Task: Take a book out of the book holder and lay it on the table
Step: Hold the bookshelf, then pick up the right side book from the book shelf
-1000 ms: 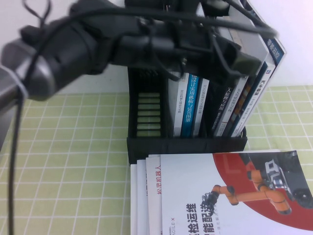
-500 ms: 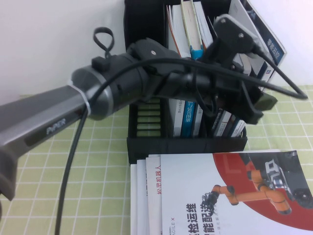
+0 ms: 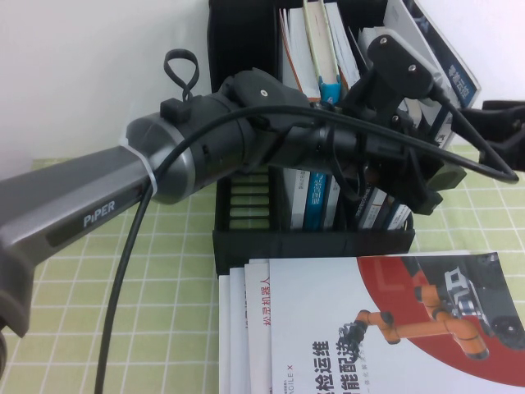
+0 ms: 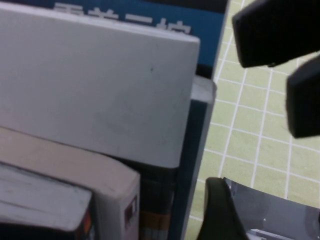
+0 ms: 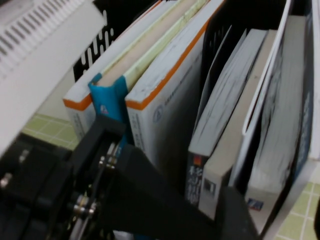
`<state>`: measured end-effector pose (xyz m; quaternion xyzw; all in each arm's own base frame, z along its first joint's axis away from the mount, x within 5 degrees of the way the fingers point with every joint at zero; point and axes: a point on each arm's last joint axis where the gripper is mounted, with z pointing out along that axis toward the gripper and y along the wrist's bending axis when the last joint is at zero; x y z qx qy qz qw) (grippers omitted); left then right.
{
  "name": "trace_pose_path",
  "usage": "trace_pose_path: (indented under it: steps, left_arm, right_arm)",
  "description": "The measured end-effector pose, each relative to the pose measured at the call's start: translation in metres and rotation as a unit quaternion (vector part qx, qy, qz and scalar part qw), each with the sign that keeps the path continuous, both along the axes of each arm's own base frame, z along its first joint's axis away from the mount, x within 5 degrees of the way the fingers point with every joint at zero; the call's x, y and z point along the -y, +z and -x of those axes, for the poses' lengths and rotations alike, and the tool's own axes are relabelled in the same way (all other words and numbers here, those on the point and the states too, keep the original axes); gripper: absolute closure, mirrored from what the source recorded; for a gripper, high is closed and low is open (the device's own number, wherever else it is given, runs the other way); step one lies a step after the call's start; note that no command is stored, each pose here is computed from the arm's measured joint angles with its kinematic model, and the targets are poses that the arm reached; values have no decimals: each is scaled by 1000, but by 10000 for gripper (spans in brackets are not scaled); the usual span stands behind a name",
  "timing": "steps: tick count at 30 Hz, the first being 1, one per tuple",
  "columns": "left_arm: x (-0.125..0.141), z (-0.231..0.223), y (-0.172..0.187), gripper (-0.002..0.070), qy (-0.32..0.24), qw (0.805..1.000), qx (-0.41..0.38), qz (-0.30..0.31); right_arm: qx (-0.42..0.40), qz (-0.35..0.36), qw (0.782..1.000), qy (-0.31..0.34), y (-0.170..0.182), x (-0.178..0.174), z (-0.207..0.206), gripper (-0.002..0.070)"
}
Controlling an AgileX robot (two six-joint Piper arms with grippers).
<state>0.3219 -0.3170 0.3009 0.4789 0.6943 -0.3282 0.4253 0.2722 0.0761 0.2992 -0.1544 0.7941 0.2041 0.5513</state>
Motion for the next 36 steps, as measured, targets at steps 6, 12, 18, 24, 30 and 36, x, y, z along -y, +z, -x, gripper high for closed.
trace_pose_path:
  steps: [6, 12, 18, 24, 30, 36]
  left_arm:
    - [0, 0, 0, 294, -1, 1000, 2, -2]
    - [0, -1, 0, 294, 4, 1000, 5, -3]
    - [-1, -2, 0, 294, 9, 1000, 8, -2]
    - [-1, -3, 0, 295, 11, 1000, 10, -3]
    - [-1, -3, -1, 296, 11, 1000, 10, -4]
    - [-1, -3, -1, 297, 9, 1000, 9, -4]
  right_arm:
    - [18, 22, 1000, -3, 6, -1, -15, 386]
    - [27, 51, 998, -21, 7, 3, -24, 436]
    - [16, 48, 999, -17, 0, 1, -31, 445]
    - [-2, 17, 1000, 15, -10, -8, -41, 447]
    - [-16, -21, 997, 71, -19, -20, -48, 477]
    - [-11, -29, 996, 86, -17, -23, -50, 620]
